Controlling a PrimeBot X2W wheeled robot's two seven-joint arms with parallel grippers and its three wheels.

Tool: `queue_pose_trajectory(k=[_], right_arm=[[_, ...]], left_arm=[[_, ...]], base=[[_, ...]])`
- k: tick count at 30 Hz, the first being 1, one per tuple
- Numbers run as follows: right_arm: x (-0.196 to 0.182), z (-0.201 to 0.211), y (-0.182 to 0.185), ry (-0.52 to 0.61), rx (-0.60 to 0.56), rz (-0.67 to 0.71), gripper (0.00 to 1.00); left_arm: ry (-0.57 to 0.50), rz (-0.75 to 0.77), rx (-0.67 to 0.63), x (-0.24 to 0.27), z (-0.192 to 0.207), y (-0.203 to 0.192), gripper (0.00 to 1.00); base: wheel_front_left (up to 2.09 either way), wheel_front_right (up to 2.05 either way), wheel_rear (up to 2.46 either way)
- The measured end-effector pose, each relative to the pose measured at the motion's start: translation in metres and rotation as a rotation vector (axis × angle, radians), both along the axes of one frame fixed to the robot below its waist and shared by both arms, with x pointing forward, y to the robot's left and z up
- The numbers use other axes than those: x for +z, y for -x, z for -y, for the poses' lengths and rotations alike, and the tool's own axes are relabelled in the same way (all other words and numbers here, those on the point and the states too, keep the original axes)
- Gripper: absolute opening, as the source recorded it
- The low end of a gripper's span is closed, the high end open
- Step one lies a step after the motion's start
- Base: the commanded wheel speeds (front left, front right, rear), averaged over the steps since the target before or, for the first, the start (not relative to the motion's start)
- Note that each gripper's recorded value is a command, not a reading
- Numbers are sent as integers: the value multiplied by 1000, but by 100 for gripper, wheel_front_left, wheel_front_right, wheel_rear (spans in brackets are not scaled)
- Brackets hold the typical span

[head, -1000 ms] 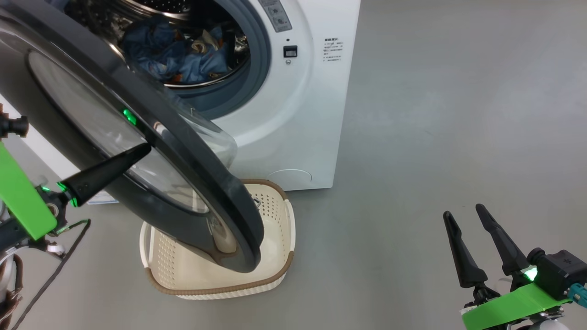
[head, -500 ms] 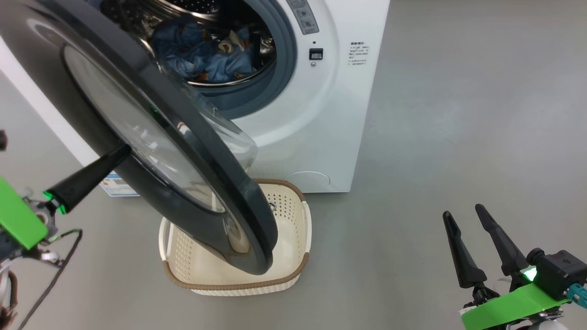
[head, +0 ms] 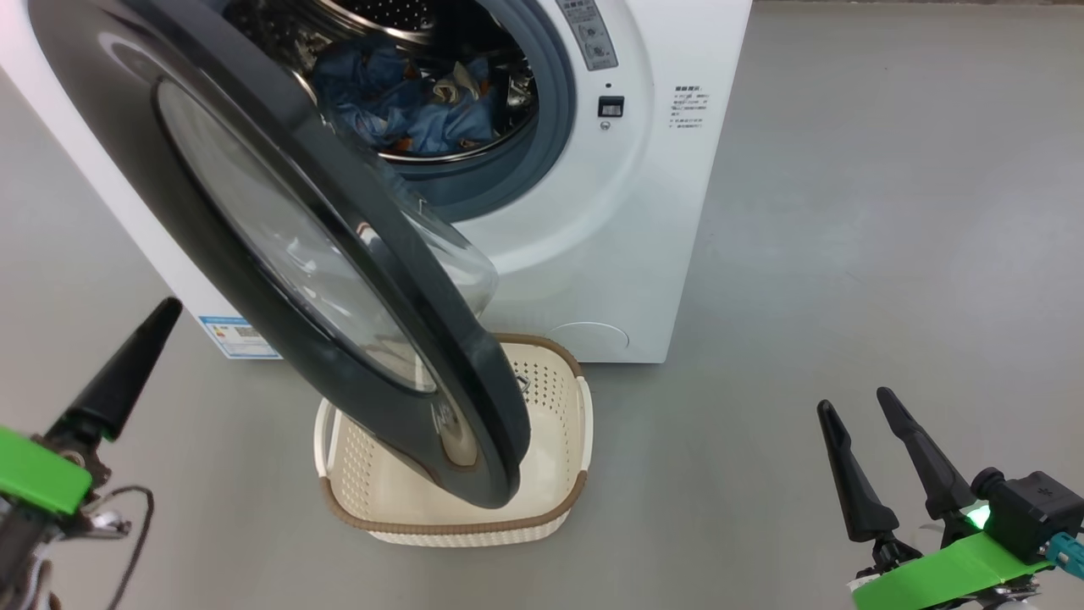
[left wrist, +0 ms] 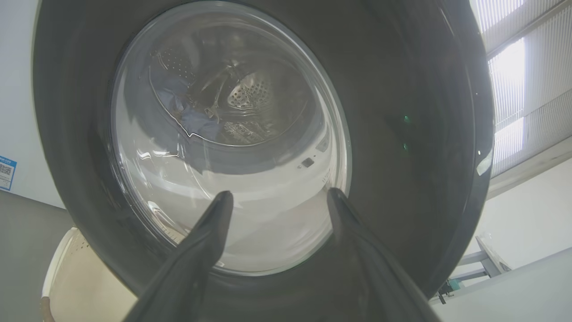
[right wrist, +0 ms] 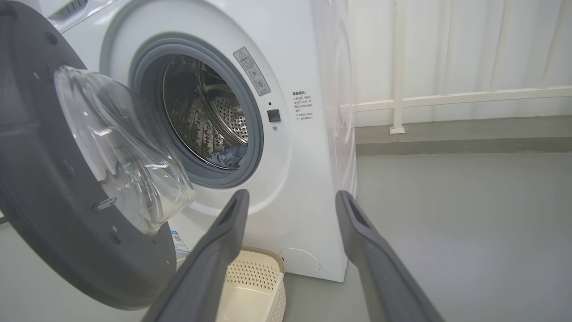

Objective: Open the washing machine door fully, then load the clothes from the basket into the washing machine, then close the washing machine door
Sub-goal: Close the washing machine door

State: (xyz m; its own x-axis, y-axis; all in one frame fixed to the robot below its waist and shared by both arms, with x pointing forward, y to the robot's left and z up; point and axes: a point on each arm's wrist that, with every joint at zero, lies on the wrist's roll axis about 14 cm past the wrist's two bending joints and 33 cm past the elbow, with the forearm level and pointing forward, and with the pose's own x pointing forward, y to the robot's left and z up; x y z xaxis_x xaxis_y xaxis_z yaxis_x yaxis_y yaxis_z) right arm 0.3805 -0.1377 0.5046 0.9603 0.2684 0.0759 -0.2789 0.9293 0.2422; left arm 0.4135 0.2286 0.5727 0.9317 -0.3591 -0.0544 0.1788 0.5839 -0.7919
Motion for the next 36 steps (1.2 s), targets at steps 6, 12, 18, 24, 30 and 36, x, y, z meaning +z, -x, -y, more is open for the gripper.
queue_pose_trajectory(k=[6,12,18,24,30,36], right_arm=[[2,-4,-1,0,13,7,100],[3,-8,-2,1,25,10,100],[5,-10,-2,2,34,15,100],[7,-14,-2,2,44,20,100],[8,-18,-2,1,56,24,100],[7,-21,-2,0,65,21,100]], left_arm=[[2,-11,130,-29,-9,12,100],[0,-5,253,-51,-18,24,100],[-30,-13,318,-71,-20,40,100],[-79,-15,378,-90,-24,56,100],[-215,-38,395,-111,-32,69,100],[-379,-4,411,-115,-35,78,100]], base=[[0,0,0],[0,0,0],[0,0,0],[0,0,0],[0,0,0],[0,0,0]])
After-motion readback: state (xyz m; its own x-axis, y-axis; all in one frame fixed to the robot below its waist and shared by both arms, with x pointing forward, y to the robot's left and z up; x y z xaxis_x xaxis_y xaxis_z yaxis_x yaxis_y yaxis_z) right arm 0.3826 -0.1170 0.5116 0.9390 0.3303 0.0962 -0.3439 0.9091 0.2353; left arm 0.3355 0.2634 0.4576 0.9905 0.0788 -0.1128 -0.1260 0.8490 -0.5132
